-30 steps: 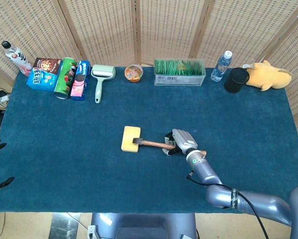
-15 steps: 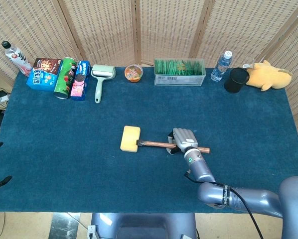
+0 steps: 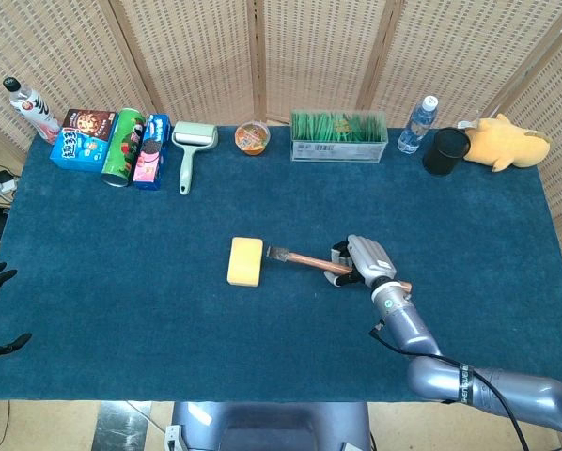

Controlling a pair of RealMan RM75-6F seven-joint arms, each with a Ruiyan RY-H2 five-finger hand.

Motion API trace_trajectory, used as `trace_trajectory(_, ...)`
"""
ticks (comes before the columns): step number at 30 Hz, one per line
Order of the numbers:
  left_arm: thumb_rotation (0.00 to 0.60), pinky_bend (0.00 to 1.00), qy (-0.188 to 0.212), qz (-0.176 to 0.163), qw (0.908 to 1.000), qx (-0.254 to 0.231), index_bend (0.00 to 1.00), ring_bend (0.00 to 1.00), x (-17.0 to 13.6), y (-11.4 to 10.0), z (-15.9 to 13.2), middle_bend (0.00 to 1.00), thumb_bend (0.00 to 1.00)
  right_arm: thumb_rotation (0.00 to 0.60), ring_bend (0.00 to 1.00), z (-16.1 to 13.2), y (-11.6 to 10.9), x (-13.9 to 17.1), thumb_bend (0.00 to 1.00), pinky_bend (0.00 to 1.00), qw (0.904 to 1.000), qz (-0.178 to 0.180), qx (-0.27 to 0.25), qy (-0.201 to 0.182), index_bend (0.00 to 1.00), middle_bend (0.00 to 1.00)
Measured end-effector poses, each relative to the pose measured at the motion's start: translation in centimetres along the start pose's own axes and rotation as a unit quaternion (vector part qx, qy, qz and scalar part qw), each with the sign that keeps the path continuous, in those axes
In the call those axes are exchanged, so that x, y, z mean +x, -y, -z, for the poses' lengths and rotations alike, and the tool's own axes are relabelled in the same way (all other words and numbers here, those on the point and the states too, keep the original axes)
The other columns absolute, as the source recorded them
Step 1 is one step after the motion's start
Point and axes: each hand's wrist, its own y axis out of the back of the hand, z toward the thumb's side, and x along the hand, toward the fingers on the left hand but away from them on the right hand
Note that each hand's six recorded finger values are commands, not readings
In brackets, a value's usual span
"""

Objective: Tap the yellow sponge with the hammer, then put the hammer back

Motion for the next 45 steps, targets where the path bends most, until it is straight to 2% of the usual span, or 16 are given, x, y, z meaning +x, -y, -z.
trace_trajectory(5,0.6,0.0,0.004,0.001,1.0,0.001,0.12,0.0,0.0,0.0,-0.5,0.07,0.18,0.6,1.0,1.8,0.0,-0.3,0.33,1.0,0.9998,0.015,0.009,0.003,0.95,1.0)
trace_trajectory(8,0.6,0.0,0.004,-0.001,1.0,0.003,0.12,0.0,-0.2,-0.1,-0.7,0.07,0.18,0.6,1.0,2.6,0.2,-0.6,0.29,0.99,0.9995,0.022,0.023,0.007,0.9,1.0)
trace_trajectory(13,0.6,0.0,0.003,-0.002,1.0,0.006,0.12,0.0,-0.4,-0.2,-0.9,0.07,0.17,0.6,1.0,3.4,0.2,-1.0,0.26,0.83,0.998,0.037,0.051,0.0,0.75,0.98)
trace_trajectory(15,0.6,0.0,0.004,-0.002,1.0,0.007,0.12,0.0,-0.4,-0.3,-1.0,0.07,0.17,0.6,0.94,3.7,0.3,-1.0,0.26,0.75,0.9971,0.044,0.062,-0.006,0.68,0.91)
trace_trajectory(18,0.6,0.0,0.003,-0.004,1.0,0.009,0.12,0.0,-0.5,-0.4,-1.0,0.07,0.18,0.6,0.73,4.1,0.7,-1.0,0.23,0.58,0.9964,0.042,0.073,-0.012,0.51,0.71)
trace_trajectory(20,0.6,0.0,0.003,-0.005,0.9999,0.009,0.12,0.0,-0.6,-0.5,-1.1,0.07,0.18,0.6,0.59,4.3,1.0,-1.0,0.16,0.46,0.9964,0.037,0.075,-0.013,0.38,0.58)
trace_trajectory(25,0.6,0.0,0.006,-0.002,1.0,0.007,0.12,0.0,-0.6,-0.4,-1.4,0.07,0.17,0.6,0.43,4.3,0.8,-0.7,0.02,0.34,0.9948,0.048,0.086,-0.025,0.24,0.42)
trace_trajectory(28,0.6,0.0,0.008,-0.002,0.9999,0.006,0.12,0.0,-0.6,-0.4,-1.6,0.07,0.18,0.6,0.36,4.1,0.7,-0.4,0.0,0.31,0.9943,0.058,0.083,-0.035,0.19,0.35)
trace_trajectory(32,0.6,0.0,0.009,0.0,0.9999,0.005,0.12,0.0,-0.7,-0.3,-1.7,0.07,0.18,0.6,0.34,3.9,0.2,0.1,0.0,0.31,0.9942,0.071,0.066,-0.047,0.2,0.33)
trace_trajectory(36,0.6,0.0,0.009,0.003,1.0,0.002,0.12,0.0,-0.6,0.0,-1.8,0.07,0.18,0.6,0.41,4.0,-1.1,1.0,0.01,0.34,0.9913,0.105,0.055,-0.059,0.33,0.43)
trace_trajectory(40,0.6,0.0,0.006,0.007,0.9999,0.012,0.12,0.0,-0.5,0.3,-1.6,0.07,0.17,0.6,0.5,4.9,-2.8,3.0,0.13,0.4,0.9828,0.159,0.063,-0.068,0.44,0.51)
trace_trajectory(43,0.6,0.0,0.002,0.008,0.9998,0.02,0.12,0.0,-0.4,0.5,-1.3,0.08,0.18,0.6,0.57,6.7,-3.9,5.2,0.25,0.47,0.9769,0.187,0.084,-0.061,0.51,0.57)
trace_trajectory(45,0.6,0.0,-0.002,0.007,0.9997,0.022,0.12,0.0,-0.4,0.7,-1.1,0.08,0.17,0.6,0.62,7.8,-4.4,6.5,0.29,0.5,0.9724,0.202,0.104,-0.054,0.55,0.6)
